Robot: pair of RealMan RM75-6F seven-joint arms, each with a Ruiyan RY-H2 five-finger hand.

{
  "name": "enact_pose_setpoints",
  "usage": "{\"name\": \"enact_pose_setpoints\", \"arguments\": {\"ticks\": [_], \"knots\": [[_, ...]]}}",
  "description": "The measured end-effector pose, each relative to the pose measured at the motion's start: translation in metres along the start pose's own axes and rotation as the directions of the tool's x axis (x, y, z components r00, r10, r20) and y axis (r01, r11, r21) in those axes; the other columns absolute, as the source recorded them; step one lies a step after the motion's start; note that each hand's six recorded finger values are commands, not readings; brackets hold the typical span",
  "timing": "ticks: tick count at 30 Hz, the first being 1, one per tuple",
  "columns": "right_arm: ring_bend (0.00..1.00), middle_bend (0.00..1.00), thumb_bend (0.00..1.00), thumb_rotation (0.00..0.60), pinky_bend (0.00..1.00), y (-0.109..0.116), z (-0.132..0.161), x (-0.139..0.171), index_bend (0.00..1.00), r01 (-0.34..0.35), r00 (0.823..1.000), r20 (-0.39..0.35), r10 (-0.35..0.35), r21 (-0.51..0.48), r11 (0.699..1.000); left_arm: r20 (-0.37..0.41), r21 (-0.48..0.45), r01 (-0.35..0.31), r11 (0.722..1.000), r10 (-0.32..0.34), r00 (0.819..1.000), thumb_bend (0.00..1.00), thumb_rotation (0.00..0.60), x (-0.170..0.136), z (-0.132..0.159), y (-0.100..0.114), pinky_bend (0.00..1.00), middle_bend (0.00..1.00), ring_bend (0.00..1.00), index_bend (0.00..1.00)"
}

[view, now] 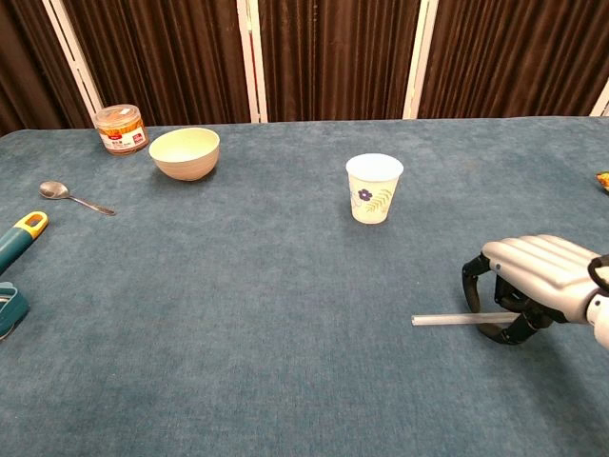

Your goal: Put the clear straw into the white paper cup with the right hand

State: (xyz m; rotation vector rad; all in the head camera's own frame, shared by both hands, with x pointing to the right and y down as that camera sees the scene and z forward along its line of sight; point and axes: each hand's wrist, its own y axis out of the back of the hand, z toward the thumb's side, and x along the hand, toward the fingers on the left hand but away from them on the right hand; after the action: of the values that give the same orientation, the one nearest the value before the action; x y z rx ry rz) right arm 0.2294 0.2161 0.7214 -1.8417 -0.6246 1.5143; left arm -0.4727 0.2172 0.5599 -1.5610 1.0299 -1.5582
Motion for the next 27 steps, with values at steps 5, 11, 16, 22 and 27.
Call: {"name": "enact_pose_setpoints", "arguments": {"ticks": [5,11,16,22,27], "knots": [[0.91,1.0,0.4,0.6,0.89,-0.003,-0.001,-0.001,0.57,-0.009,1.0,0.005,0.009,0.003,1.0,0.001,-0.001,0.0,1.0,0.0,1.0,0.17,0.6,0.0,0.0,0.0,0.0,0.0,0.0,0.0],[0.91,1.0,0.41,0.6,0.89,0.0,0.002,0.0,0.59,0.005,1.0,-0.006,-0.005,-0.009,1.0,0.001,0.0,0.0,1.0,0.0,1.0,0.17,0.6,0.0,0.0,0.0,0.0,0.0,0.0,0.0],[0.91,1.0,0.4,0.6,0.89,0.006,0.005,0.001,0.59,0.017,1.0,-0.016,-0.018,-0.042,0.999,0.001,0.0,0.0,1.0,0.0,1.0,0.17,0.6,0.0,0.0,0.0,0.0,0.0,0.0,0.0],[0.91,1.0,0.4,0.6,0.88,0.033,0.016,0.001,0.59,0.071,0.996,-0.039,-0.078,-0.171,0.983,0.001,-0.001,-0.001,1.0,0.001,1.0,0.17,0.6,0.0,0.0,0.0,0.0,0.0,0.0,0.0],[0.9,1.0,0.4,0.6,0.87,0.065,0.017,-0.007,0.59,0.133,0.988,-0.031,-0.151,-0.327,0.936,0.002,-0.001,-0.001,1.0,0.001,1.0,0.17,0.6,0.0,0.0,0.0,0.0,0.0,0.0,0.0]]}}
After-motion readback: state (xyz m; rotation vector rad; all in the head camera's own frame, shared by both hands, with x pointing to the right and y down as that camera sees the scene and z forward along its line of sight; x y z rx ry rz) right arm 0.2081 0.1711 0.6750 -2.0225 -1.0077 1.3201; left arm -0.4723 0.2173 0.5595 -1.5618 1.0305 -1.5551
